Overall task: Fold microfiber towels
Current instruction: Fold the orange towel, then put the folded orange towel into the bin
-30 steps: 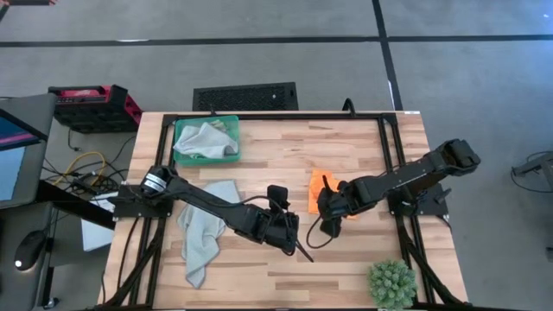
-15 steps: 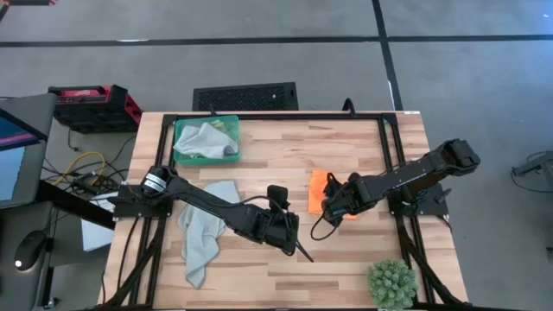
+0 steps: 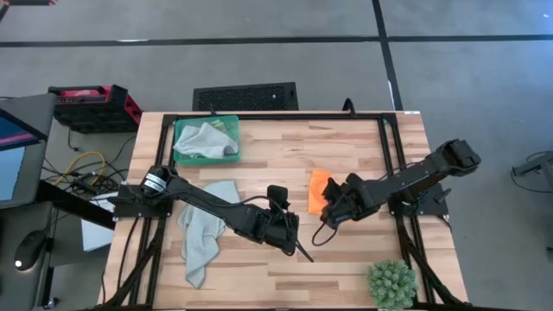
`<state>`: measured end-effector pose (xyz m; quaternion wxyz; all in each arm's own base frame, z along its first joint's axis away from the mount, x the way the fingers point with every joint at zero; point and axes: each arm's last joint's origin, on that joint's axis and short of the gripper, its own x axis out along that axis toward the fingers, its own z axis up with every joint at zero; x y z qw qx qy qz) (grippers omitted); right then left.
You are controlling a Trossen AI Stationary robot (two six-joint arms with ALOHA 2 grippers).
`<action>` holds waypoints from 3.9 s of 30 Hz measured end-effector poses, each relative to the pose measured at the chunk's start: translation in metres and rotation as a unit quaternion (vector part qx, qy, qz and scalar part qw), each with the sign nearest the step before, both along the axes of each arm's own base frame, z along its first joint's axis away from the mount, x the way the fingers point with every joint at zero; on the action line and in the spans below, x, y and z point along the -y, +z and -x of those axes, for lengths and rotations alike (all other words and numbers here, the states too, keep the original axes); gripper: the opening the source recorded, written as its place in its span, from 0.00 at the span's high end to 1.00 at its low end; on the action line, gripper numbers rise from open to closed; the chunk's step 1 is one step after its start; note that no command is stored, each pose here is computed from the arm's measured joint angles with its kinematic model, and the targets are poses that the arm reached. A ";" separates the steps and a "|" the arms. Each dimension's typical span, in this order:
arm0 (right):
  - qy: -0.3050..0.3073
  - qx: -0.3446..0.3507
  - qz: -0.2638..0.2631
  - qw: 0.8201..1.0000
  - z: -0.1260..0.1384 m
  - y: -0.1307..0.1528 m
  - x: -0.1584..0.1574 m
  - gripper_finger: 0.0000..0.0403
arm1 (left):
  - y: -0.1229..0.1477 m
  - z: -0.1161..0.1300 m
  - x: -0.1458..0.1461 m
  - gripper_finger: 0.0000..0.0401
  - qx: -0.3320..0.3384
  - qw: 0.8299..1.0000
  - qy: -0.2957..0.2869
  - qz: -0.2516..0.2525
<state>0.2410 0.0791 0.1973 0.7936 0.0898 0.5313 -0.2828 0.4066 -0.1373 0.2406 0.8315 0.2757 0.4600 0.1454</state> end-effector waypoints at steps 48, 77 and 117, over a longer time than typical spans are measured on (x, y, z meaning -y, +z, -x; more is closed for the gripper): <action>-0.226 -0.004 -0.006 0.974 0.030 -0.043 0.025 0.45 | -0.001 0.001 -0.002 0.63 -0.007 1.000 0.001 -0.003; -0.209 0.035 0.049 0.976 0.052 0.039 -0.047 0.45 | -0.029 -0.022 -0.030 0.63 0.012 0.994 -0.066 0.083; -0.159 0.050 0.060 0.984 0.063 0.048 -0.063 0.45 | -0.117 -0.089 -0.081 0.63 0.129 0.967 -0.131 0.174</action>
